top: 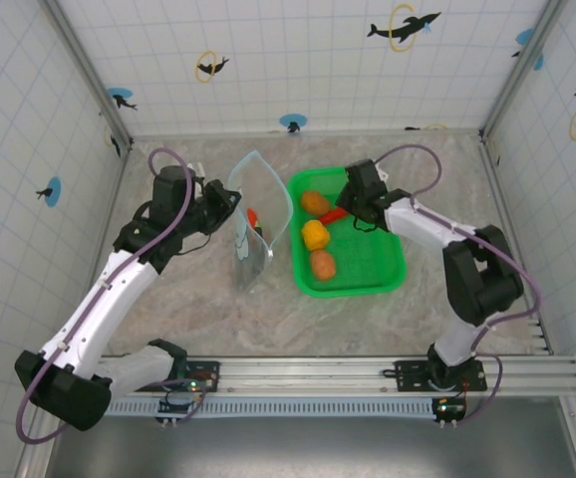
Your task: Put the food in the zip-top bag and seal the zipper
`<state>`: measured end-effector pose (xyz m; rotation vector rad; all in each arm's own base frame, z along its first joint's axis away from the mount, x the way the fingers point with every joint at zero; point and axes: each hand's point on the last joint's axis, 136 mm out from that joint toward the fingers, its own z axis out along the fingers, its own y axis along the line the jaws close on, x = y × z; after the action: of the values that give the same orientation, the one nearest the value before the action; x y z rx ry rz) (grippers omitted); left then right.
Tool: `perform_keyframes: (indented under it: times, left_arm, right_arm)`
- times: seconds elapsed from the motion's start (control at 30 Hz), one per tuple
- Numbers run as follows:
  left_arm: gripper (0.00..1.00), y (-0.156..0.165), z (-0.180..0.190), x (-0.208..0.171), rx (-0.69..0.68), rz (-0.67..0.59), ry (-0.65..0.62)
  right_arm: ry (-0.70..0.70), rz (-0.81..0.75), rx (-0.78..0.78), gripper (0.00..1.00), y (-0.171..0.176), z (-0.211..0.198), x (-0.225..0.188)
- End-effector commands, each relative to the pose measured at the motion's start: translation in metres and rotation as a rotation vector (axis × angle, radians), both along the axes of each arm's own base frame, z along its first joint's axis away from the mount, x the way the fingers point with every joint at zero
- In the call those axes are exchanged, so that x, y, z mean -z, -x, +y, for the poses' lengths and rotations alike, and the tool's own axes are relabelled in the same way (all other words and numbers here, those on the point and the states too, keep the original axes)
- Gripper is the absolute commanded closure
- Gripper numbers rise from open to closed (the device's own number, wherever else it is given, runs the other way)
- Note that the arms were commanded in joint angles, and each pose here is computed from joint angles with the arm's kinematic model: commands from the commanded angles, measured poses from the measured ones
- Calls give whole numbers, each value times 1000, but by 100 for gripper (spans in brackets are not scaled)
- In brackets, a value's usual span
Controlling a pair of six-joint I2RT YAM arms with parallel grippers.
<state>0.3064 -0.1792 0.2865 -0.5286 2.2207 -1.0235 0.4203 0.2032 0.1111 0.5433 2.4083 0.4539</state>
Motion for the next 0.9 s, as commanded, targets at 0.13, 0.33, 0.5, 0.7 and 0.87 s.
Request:
perform_keyframes:
  times: [0.13,0.33,0.5,0.7,0.87]
  left_arm:
    - [100,1,7,-13,-13,-55,-32]
    - [100,1,8,-10,-19,-54,-40]
    - [100,2,8,-6,-19,-45,-37]
    - [100,2,9,-6,-23,-46,-37]
    - [100,2,11,-6,-32,-44,-40]
  right_arm:
    - [17,100,91,41,-28,2,23]
    - [38,164,132,39,-39,0,53]
    - [54,204,172,40,-37,-2,74]
    - [89,226,196,46,-32,-8,90]
    - [69,201,187,61,-29,-8,85]
